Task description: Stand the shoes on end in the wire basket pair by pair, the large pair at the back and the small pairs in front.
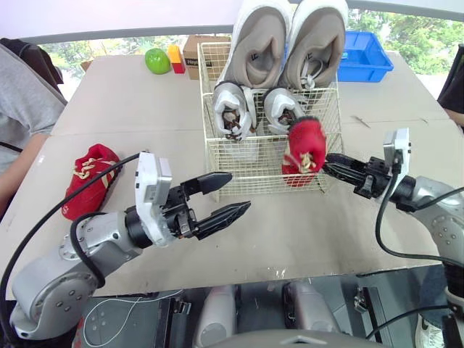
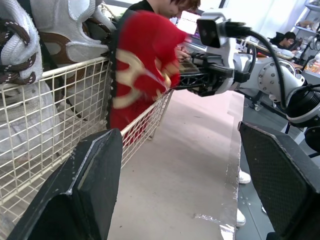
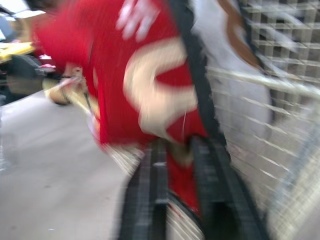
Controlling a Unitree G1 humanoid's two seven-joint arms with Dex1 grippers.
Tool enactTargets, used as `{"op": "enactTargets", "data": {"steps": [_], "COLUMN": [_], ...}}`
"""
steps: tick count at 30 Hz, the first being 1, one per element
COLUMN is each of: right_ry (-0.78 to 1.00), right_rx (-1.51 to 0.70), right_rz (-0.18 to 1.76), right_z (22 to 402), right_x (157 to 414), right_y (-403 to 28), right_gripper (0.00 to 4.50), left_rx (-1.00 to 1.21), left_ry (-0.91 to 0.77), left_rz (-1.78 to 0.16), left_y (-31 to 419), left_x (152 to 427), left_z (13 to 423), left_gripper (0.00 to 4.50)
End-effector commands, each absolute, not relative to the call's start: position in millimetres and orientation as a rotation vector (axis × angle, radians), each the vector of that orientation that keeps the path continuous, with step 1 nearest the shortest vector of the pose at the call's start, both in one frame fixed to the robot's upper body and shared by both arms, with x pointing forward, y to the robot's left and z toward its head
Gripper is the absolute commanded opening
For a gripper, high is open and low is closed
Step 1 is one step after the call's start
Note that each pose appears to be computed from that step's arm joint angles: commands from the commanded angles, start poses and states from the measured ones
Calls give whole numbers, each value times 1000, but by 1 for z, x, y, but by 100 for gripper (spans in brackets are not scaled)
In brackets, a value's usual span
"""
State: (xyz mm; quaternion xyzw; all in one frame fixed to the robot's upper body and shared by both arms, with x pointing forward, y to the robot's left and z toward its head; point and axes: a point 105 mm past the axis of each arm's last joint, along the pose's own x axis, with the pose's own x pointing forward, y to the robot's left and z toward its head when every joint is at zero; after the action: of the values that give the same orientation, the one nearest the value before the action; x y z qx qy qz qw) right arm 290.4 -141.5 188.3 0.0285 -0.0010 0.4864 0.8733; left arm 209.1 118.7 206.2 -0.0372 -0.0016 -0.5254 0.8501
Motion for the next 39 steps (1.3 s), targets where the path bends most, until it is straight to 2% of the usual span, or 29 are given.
{"op": "enactTargets", "data": {"steps": [1, 2, 7, 11, 13, 16, 20, 21, 25, 31, 33, 39], "right_ry": [-36, -54, -112, -205, -242, -231, -206, -201, -185, -184, -181, -167], "right_rx": [29, 5, -104, -165, -176, -244, -261, -264, -322, -328, -326, -316], "right_rz": [902, 907, 982, 1173, 1269, 1355, 1481, 1497, 1511, 1478, 1457, 1404], "right_z": [201, 206, 231, 265, 279, 278, 267, 265, 255, 247, 245, 245], "right_x": [294, 288, 258, 231, 224, 224, 216, 215, 213, 209, 207, 201], "right_y": [-158, -160, -166, -143, -119, -94, -77, -76, -79, -82, -83, -87], "right_gripper": [282, 322, 322, 322, 322, 322, 435, 435, 435, 435, 435, 435], "left_rx": [-52, -57, -103, -150, -162, -133, -93, -82, -63, 59, 66, 107], "left_ry": [-40, -38, -47, -73, -80, -37, 75, 88, 220, 412, 443, 579], "left_rz": [-1122, -1117, -1054, -915, -811, -599, -470, -468, -387, -186, -150, -221], "left_y": [118, 120, 132, 151, 172, 238, 308, 315, 369, 438, 447, 436], "left_x": [205, 204, 208, 219, 227, 239, 235, 234, 233, 256, 263, 290], "left_z": [211, 210, 206, 208, 208, 203, 207, 209, 218, 199, 195, 162], "left_gripper": [401, 401, 401, 401, 401, 401, 401, 401, 401, 401, 401, 401]}}
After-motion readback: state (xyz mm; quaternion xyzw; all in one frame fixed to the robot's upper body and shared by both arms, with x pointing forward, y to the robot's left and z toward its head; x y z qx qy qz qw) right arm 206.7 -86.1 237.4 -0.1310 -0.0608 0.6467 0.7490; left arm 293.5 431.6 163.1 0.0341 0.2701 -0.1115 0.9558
